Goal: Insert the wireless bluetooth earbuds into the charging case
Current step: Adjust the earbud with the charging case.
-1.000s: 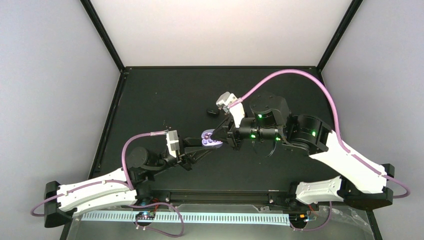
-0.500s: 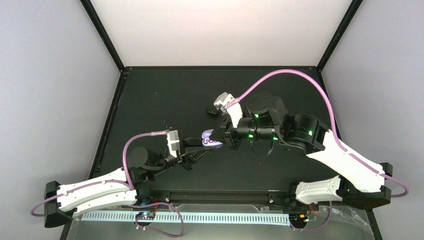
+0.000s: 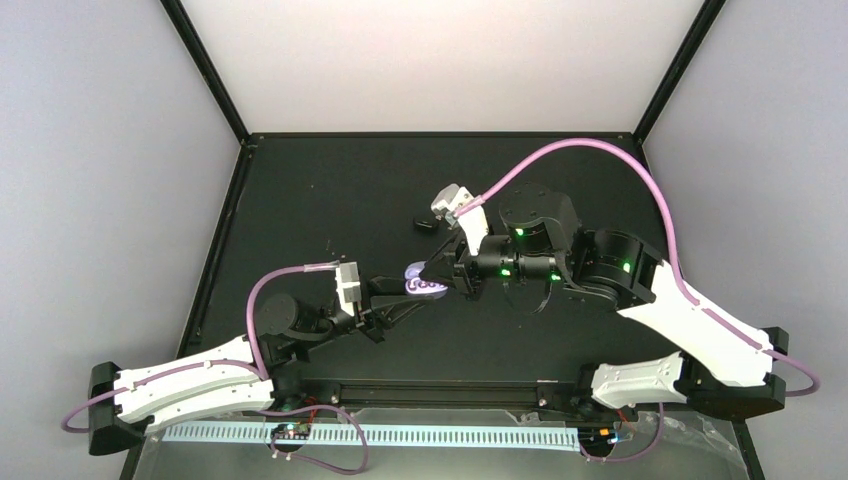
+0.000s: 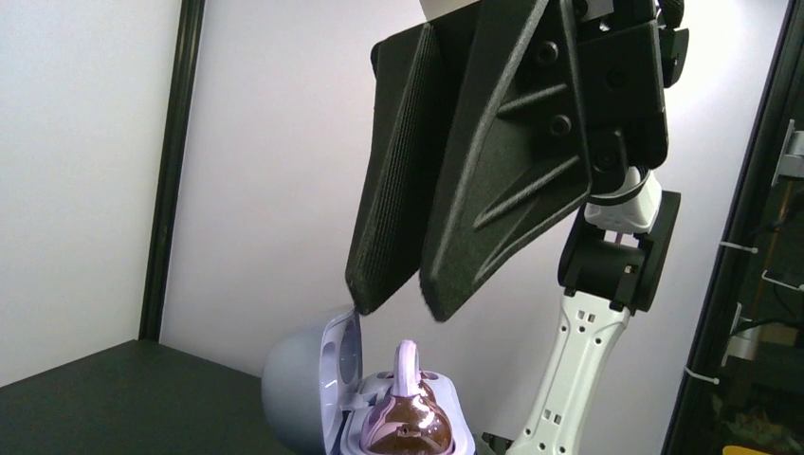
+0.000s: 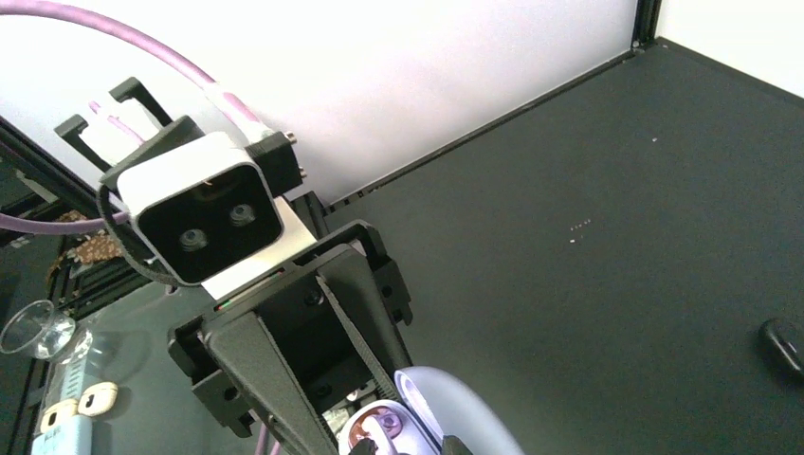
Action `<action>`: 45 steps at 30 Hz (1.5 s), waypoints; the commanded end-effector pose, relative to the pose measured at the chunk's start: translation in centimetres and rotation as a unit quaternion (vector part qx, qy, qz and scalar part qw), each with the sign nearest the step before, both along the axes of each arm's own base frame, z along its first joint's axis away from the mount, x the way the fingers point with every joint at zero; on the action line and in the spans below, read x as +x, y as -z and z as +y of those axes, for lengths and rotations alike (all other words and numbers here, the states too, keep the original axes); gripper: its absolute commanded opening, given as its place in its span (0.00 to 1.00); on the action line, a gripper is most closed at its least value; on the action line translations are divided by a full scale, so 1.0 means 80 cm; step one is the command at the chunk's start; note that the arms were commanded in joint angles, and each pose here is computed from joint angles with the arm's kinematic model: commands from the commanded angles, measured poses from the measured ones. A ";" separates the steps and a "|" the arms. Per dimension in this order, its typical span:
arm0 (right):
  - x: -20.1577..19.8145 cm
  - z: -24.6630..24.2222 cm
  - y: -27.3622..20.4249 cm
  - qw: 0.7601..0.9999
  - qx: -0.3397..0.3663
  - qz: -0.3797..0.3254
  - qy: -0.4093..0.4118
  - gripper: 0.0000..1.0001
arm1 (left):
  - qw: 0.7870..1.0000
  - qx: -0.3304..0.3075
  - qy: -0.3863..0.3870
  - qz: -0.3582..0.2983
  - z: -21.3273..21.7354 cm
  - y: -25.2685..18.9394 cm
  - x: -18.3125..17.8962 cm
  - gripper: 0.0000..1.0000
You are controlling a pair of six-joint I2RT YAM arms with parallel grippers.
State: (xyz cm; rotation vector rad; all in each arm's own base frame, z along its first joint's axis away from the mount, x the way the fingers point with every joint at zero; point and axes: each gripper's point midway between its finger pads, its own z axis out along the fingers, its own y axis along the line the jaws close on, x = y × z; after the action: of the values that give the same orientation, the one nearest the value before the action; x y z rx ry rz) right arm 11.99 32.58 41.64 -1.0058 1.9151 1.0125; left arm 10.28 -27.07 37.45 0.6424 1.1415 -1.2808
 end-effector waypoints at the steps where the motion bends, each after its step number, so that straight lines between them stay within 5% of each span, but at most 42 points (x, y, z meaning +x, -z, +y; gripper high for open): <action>1: -0.009 -0.003 -0.025 0.999 0.040 -0.006 -0.015 0.17 | 1.000 -0.003 0.016 -0.015 -0.003 -0.006 -0.009 0.02; 20: -0.024 0.010 0.016 0.997 -0.022 0.012 -0.071 0.11 | 0.998 -0.009 0.048 -0.028 -0.003 -0.014 -0.024 0.02; 28: -0.024 0.007 0.018 0.997 -0.025 0.008 -0.073 0.01 | 0.998 -0.016 0.051 -0.030 -0.002 -0.017 -0.026 0.02; 45: -0.031 0.001 0.005 0.996 0.006 -0.027 -0.085 0.01 | 0.994 -0.068 0.074 -0.035 0.013 -0.054 -0.039 0.02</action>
State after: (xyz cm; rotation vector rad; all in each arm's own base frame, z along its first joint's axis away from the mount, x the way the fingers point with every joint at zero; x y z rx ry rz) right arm 9.63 33.18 40.89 -1.1889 1.8385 1.0894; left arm 8.68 -27.62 37.69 0.7114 1.1023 -1.3639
